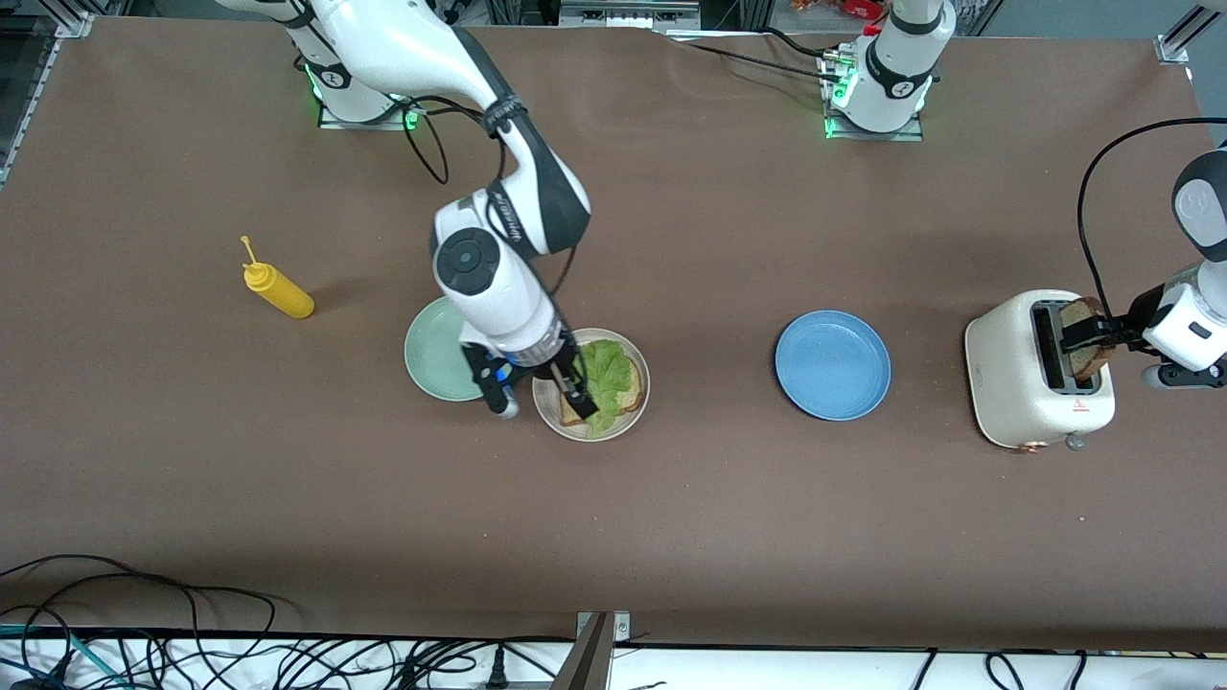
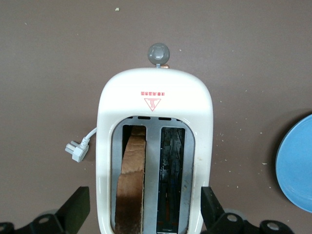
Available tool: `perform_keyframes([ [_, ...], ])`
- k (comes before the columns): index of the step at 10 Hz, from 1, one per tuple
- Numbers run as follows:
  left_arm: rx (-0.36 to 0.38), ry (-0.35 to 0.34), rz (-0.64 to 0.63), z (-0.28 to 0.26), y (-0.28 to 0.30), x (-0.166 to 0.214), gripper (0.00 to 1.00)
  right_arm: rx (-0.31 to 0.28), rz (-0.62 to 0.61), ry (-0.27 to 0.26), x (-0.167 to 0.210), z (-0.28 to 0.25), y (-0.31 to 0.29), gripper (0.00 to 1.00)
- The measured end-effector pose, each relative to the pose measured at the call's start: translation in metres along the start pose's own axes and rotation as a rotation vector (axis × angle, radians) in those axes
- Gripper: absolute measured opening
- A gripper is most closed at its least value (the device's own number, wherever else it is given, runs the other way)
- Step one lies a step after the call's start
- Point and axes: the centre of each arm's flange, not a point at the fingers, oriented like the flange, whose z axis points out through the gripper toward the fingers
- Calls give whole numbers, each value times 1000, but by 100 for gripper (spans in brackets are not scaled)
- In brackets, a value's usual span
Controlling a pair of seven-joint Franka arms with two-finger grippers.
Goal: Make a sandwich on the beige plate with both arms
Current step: 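Carry the lettuce onto the bread while the left gripper returns to toaster, then release the lettuce and move the right gripper back to the yellow bottle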
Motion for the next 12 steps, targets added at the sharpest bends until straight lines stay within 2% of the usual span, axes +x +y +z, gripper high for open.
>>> perform_keyframes([
  [1, 0, 0, 0, 0, 0, 0, 100, -68, -122, -18, 27, -39, 15, 94],
  [3, 0, -1, 0, 1, 0, 0, 100, -173, -340, -75, 97, -116, 61, 96],
  [4, 0, -1, 0, 1, 0, 0, 100, -204, -448, -108, 131, -144, 86, 100],
  [6, 0, 0, -1, 2, 0, -1, 100, -245, -649, -173, 189, -174, 136, 100],
  [8, 0, 0, -1, 2, -1, -1, 100, -239, -815, -246, 243, -185, 195, 100],
  [9, 0, 1, -2, 3, -1, -1, 100, -212, -898, -288, 270, -187, 233, 100],
  [11, 0, 0, -2, 3, -1, -1, 100, -126, -1107, -353, 313, -186, 308, 100],
  [12, 0, 0, -2, 3, -1, -1, 100, -56, -1209, -373, 327, -183, 337, 100],
])
